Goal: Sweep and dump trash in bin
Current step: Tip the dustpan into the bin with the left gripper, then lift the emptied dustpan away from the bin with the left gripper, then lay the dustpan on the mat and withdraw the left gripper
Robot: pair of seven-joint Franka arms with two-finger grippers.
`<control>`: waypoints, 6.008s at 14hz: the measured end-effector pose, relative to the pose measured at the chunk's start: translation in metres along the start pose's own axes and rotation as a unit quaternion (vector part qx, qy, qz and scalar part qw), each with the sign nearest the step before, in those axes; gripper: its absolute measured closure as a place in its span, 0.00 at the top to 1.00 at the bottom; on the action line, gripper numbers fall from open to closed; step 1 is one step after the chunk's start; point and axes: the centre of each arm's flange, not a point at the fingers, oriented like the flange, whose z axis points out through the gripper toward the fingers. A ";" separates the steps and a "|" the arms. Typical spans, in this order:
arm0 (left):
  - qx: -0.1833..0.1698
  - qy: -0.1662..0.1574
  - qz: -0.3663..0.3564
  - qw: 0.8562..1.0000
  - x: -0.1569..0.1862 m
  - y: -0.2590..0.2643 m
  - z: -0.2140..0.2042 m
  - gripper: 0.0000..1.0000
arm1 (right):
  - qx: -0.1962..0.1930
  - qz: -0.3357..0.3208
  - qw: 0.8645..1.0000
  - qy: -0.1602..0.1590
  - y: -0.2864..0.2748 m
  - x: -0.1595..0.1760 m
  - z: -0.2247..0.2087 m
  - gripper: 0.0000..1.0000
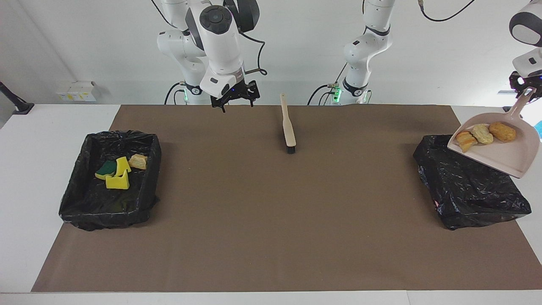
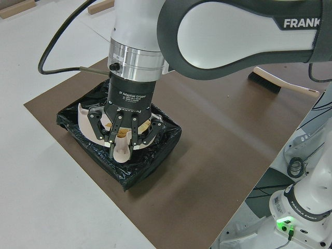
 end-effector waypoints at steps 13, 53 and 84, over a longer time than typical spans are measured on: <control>0.166 -0.155 0.219 0.949 0.122 -0.014 -0.072 0.33 | -0.009 0.052 0.998 0.035 0.200 0.008 -0.033 1.00; -0.210 0.176 -0.329 0.904 0.558 0.455 -0.143 0.33 | -0.005 0.099 0.992 0.083 0.257 -0.011 -0.099 1.00; -0.235 0.134 -0.393 0.879 0.284 0.152 -0.142 1.00 | -0.005 0.098 0.992 0.083 0.256 -0.011 -0.099 1.00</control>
